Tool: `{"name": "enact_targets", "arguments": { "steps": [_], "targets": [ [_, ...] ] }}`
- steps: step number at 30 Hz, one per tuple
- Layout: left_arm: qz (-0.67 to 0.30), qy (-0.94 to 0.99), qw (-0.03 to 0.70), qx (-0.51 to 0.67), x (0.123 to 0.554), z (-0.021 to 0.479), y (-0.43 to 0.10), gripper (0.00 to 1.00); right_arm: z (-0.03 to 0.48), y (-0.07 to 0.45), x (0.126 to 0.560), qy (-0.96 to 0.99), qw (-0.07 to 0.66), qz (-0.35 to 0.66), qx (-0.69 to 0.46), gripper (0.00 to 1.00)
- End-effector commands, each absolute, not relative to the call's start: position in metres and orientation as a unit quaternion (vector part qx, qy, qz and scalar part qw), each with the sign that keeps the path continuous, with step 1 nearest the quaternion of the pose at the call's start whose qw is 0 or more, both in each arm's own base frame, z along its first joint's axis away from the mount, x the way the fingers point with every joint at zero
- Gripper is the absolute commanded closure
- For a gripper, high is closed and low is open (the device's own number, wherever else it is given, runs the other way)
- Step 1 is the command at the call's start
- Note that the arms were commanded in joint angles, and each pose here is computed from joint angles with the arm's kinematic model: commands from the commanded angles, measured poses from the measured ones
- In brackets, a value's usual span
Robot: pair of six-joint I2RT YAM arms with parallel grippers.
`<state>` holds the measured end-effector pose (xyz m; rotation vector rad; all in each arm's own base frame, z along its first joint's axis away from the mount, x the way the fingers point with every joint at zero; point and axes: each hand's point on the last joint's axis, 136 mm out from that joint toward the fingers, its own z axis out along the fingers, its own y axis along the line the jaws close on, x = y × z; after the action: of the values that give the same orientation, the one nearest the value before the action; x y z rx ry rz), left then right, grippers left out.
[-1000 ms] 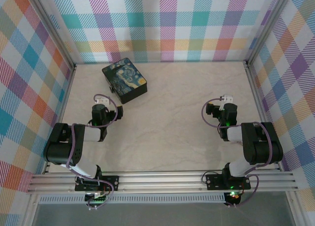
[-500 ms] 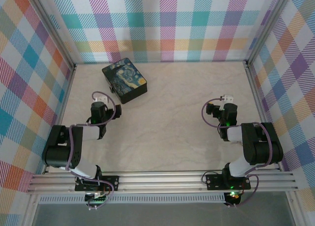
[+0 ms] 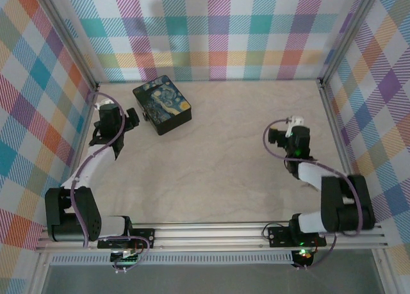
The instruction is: Unlock a padlock with a key
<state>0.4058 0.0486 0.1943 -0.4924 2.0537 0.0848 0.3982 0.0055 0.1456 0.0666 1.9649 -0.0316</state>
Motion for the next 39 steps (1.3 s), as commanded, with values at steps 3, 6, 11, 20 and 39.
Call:
{"name": "enact_targets", "arguments": {
  "steps": [3,6,11,20,39],
  "targets": [
    [0.022,0.882,0.401,-0.246,0.382,0.178,0.043,0.0,0.197,-0.027,0.383,0.86,0.491,-0.069,0.121,0.02],
    [0.029,0.899,0.362,-0.245,0.368,0.178,0.038,0.0,0.172,-0.058,0.342,0.881,0.376,-0.098,0.27,0.1],
    [0.014,0.917,0.326,-0.231,0.343,0.174,0.017,0.0,0.123,-0.086,0.281,0.894,0.212,-0.123,0.376,0.18],
    [-0.025,0.929,0.311,-0.199,0.335,0.164,-0.012,0.0,0.104,-0.128,0.229,0.83,0.211,-0.053,0.513,0.43],
    [-0.019,0.921,0.332,-0.201,0.336,0.212,-0.009,0.0,0.023,-0.103,0.229,0.856,0.116,0.008,0.503,0.6]
  ]
}}
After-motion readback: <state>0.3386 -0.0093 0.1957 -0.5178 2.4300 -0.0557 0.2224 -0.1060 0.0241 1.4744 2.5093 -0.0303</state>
